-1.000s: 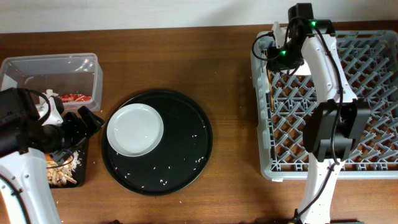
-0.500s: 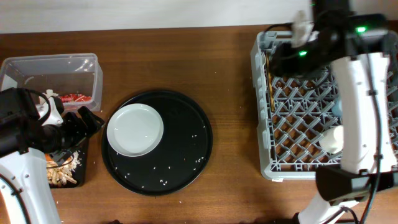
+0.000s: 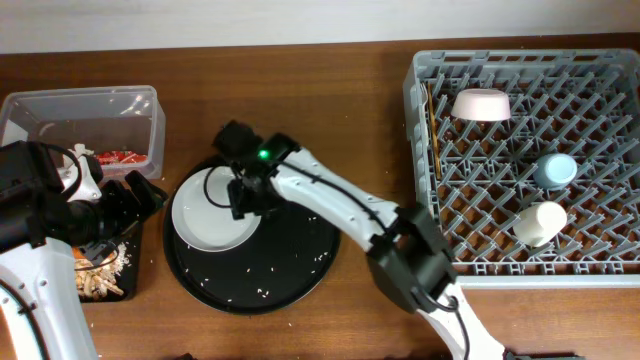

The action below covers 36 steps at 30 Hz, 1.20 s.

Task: Sort waste into correct bins and load items into the dishwasher rack
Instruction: 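Return the right gripper to the tray and grasp the white plate rim, then lift the white plate right and stand it upright in the rack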

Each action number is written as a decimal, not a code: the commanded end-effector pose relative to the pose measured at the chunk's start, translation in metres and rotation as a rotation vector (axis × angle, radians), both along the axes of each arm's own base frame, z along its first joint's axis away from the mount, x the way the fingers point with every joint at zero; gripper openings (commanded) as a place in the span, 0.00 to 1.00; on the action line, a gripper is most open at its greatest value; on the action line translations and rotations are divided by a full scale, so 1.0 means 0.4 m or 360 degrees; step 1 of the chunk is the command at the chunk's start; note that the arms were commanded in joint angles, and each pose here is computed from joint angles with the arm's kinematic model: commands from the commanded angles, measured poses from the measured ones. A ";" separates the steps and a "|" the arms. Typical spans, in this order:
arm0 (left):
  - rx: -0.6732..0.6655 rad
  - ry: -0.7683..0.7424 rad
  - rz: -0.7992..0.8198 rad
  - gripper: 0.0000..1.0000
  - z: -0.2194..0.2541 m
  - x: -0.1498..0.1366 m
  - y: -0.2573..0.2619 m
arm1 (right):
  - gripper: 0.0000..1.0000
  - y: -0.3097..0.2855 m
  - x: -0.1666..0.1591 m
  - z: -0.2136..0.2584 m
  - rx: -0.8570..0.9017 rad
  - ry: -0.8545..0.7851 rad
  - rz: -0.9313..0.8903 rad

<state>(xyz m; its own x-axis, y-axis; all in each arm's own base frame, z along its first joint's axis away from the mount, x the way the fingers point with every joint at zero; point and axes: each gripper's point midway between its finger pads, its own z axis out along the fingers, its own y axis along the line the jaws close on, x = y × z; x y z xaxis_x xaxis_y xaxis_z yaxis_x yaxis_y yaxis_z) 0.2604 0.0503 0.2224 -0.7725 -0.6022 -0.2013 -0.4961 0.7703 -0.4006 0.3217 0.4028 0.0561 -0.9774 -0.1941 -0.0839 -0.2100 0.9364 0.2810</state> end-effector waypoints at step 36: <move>0.0005 -0.0003 0.0017 0.99 0.003 -0.003 0.003 | 0.04 -0.478 0.212 0.382 0.0073 -0.0295 -0.0339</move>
<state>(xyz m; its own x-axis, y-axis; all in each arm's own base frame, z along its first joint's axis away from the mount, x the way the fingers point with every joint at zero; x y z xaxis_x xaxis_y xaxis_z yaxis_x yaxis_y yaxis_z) 0.2604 0.0503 0.2224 -0.7727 -0.6019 -0.2015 -0.4958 0.7706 -0.4006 0.3952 0.2667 0.1280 -0.9938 0.0002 -0.1114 -0.0286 0.9660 0.2570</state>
